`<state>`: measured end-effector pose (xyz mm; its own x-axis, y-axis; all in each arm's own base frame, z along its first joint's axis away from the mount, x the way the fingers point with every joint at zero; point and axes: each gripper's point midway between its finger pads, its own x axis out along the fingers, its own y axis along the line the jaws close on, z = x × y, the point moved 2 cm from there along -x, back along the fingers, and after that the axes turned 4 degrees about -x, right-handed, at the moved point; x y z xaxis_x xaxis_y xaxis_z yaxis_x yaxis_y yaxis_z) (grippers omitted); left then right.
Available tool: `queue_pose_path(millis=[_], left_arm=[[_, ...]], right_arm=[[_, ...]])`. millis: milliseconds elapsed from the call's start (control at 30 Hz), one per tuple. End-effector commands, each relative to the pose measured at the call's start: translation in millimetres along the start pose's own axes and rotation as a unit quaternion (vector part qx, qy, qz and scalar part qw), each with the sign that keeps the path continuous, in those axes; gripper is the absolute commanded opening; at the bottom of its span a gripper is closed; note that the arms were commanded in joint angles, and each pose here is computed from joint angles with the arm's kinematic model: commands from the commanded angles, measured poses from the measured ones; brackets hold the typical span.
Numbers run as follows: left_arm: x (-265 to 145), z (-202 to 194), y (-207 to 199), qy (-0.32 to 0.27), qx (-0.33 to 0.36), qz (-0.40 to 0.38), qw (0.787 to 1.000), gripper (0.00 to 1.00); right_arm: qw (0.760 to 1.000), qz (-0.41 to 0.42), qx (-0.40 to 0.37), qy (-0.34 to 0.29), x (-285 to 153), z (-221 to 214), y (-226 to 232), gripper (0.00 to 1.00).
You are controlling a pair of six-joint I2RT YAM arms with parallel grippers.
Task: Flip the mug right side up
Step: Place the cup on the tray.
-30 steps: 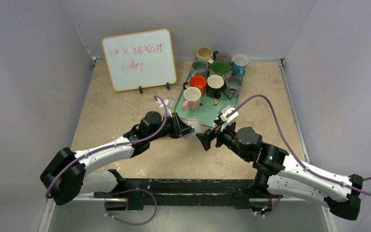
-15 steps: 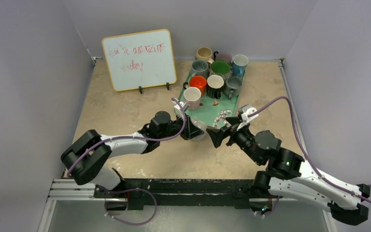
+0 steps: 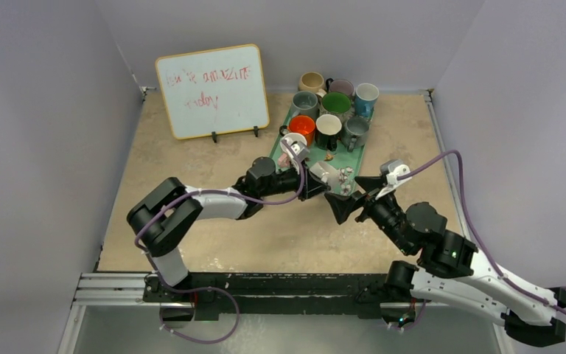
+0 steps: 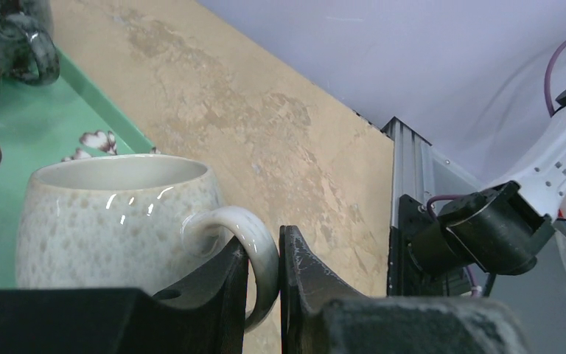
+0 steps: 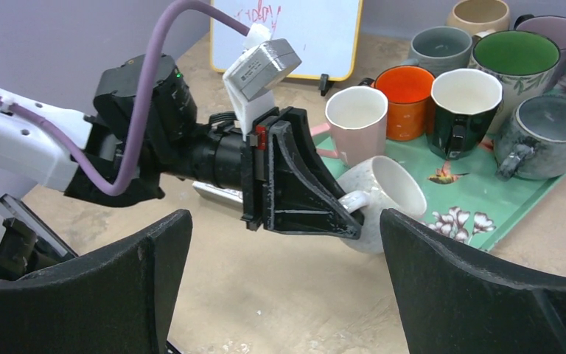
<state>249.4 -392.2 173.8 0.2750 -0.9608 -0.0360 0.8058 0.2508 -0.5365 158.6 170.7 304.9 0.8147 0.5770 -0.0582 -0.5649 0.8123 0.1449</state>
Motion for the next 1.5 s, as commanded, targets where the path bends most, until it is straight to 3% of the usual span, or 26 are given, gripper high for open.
queue_pose_path(millis=[0, 567, 1067, 1267, 1467], left_arm=[[20, 54, -29, -0.09, 0.097, -0.083, 0.988, 0.0], [45, 12, 6, -0.055, 0.09, -0.088, 0.991, 0.0], [29, -17, 40, -0.01, 0.069, 0.0, 0.998, 0.24], [25, -21, 46, -0.006, 0.068, 0.012, 0.998, 0.29], [24, -23, 53, -0.005, 0.072, 0.022, 0.997, 0.29]], right_arm=[[1.0, -0.01, 0.006, -0.02, -5, 16, -5, 0.99], [1.0, -0.012, 0.008, -0.011, -13, 8, -9, 0.99], [1.0, 0.002, 0.013, 0.002, -2, -3, 0, 0.99], [1.0, 0.003, 0.012, 0.003, 0, -5, 1, 0.99], [1.0, 0.005, 0.013, 0.004, 1, -6, 2, 0.99]])
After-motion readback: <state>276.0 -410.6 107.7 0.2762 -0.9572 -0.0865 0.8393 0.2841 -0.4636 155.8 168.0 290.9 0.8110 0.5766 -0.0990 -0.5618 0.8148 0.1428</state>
